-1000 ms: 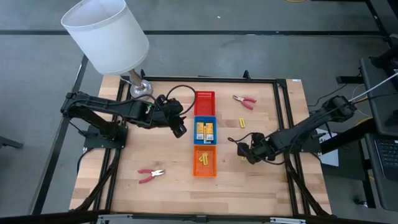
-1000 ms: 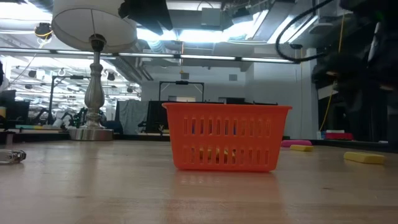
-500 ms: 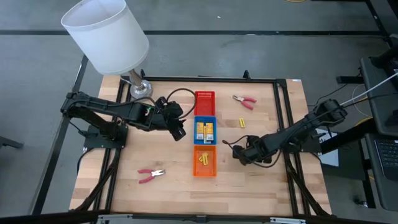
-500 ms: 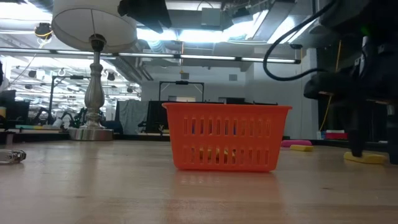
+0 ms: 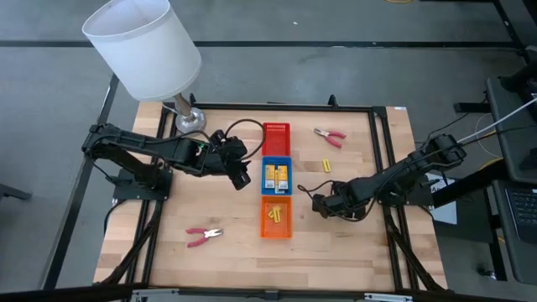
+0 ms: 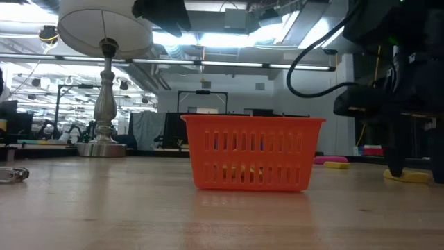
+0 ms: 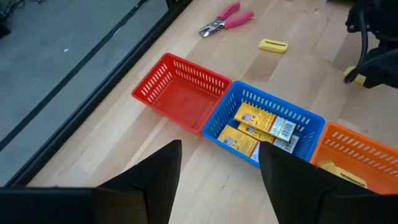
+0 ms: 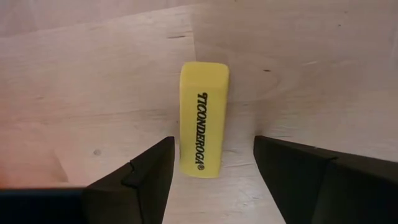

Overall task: Pick & Place School Supplies
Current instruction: Put the yellow eraser into the orange bin

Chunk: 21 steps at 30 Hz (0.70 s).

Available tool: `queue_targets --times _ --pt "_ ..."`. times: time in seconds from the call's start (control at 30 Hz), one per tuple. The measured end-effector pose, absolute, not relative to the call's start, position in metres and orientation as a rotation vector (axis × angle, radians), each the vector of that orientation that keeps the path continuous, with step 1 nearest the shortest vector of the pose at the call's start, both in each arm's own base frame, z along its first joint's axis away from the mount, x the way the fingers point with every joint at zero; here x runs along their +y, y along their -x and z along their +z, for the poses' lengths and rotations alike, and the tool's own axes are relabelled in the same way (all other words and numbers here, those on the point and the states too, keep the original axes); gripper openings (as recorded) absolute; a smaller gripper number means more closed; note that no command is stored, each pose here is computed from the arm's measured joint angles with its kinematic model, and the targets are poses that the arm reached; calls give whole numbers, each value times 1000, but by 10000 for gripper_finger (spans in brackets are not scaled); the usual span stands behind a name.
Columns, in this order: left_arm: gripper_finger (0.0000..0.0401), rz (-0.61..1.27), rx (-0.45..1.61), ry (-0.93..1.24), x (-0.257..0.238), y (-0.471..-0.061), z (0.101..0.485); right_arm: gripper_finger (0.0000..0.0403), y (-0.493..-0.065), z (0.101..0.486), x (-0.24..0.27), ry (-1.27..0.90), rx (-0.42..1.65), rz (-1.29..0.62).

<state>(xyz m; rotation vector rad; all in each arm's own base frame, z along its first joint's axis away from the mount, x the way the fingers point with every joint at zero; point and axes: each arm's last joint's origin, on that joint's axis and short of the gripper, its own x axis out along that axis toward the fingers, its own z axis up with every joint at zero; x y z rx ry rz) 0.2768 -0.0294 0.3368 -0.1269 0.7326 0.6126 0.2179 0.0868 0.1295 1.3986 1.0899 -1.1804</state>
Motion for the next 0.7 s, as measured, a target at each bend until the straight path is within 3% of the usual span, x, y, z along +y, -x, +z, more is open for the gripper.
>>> queue_targets --times 0.2,0.53,0.7 --pt "210 612 733 126 -29 -277 337 187 -217 129 86 -1398 1091 -1196" --pt "212 609 736 119 -29 -277 337 70 -228 139 88 -1318 1036 -1149" --pt "210 610 736 120 -29 -277 337 68 -247 161 92 -1300 927 -1063"
